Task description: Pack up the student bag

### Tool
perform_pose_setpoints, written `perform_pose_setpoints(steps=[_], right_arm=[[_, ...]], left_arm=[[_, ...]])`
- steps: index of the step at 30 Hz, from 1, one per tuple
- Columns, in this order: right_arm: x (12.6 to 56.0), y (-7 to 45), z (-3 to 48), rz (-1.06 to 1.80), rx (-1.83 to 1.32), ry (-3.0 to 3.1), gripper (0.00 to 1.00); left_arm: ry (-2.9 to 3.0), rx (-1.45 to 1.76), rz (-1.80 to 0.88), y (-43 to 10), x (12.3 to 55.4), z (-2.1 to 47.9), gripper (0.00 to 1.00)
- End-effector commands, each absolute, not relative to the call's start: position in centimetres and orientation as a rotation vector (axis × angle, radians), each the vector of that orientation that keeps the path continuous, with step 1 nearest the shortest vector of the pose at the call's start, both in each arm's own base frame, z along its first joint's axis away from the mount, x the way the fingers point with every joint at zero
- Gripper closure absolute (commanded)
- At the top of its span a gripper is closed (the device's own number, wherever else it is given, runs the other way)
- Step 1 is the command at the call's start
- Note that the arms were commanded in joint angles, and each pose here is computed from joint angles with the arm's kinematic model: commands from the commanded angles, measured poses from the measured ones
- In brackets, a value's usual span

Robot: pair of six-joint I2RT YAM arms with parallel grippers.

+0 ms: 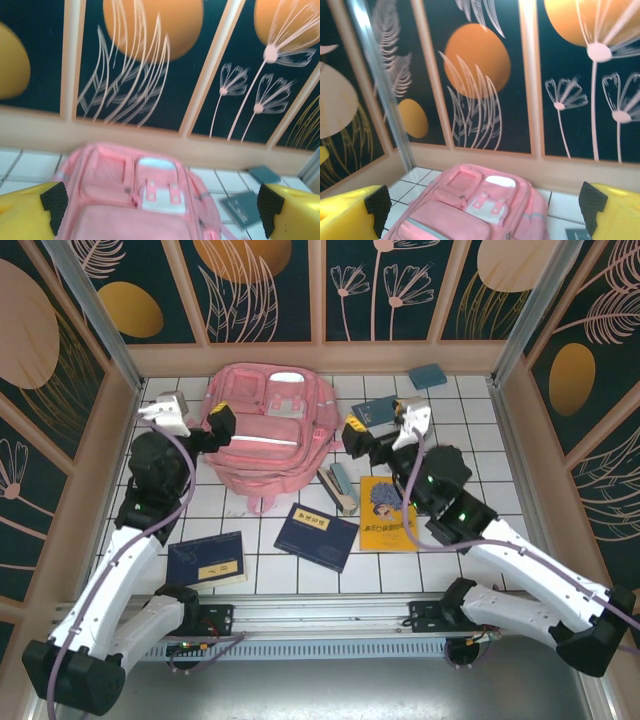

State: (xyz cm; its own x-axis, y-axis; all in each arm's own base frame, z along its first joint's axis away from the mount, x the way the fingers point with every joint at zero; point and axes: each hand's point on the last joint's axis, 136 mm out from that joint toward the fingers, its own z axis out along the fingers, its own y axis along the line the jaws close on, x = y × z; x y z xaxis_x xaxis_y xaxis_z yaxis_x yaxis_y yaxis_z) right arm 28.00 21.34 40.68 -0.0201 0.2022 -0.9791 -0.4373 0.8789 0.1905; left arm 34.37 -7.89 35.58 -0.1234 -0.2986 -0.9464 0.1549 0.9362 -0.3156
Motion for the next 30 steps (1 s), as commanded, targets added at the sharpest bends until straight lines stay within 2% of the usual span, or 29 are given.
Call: perform_pose_setpoints(steps=[1, 3, 6, 11, 15, 20, 26, 30], right_arm=[[30.0, 18.4, 37.2, 0.409, 0.019, 1.805, 0.01], [31.6, 17.5, 36.3, 0.458, 0.078, 1.834, 0.01], [33.0, 17.6, 34.9, 0.591, 0.082, 1.846, 0.01], [34.8, 20.3, 30.6, 0.610, 0.009, 1.973, 0.01], [36.1, 24.3, 26.4, 0.709, -0.162, 2.094, 0.01], [38.5, 27.3, 22.9, 0.813, -0.137, 2.202, 0.01], [42.3, 26.8, 16.3, 0.742, 0.021, 2.394, 0.11], [43.7, 28.4, 13.1, 0.820, 0.016, 2.445, 0.12]], left_arm=[[1.926, -0.346, -0.261, -5.2, 33.9, 31.1, 0.01], [1.952, -0.355, -0.215, -4.8, 34.5, 30.1, 0.01], [1.986, -0.367, -0.282, -5.9, 35.3, 29.3, 0.01], [2.166, -0.227, -0.396, -9.7, 37.3, 26.4, 0.01], [2.207, -0.217, -0.398, -10.6, 39.5, 24.0, 0.01], [2.281, -0.252, -0.365, -10.8, 41.3, 21.0, 0.01], [2.360, -0.205, -0.385, -12.3, 42.3, 18.7, 0.04], [2.416, -0.142, -0.350, -13.8, 42.4, 17.1, 0.04]])
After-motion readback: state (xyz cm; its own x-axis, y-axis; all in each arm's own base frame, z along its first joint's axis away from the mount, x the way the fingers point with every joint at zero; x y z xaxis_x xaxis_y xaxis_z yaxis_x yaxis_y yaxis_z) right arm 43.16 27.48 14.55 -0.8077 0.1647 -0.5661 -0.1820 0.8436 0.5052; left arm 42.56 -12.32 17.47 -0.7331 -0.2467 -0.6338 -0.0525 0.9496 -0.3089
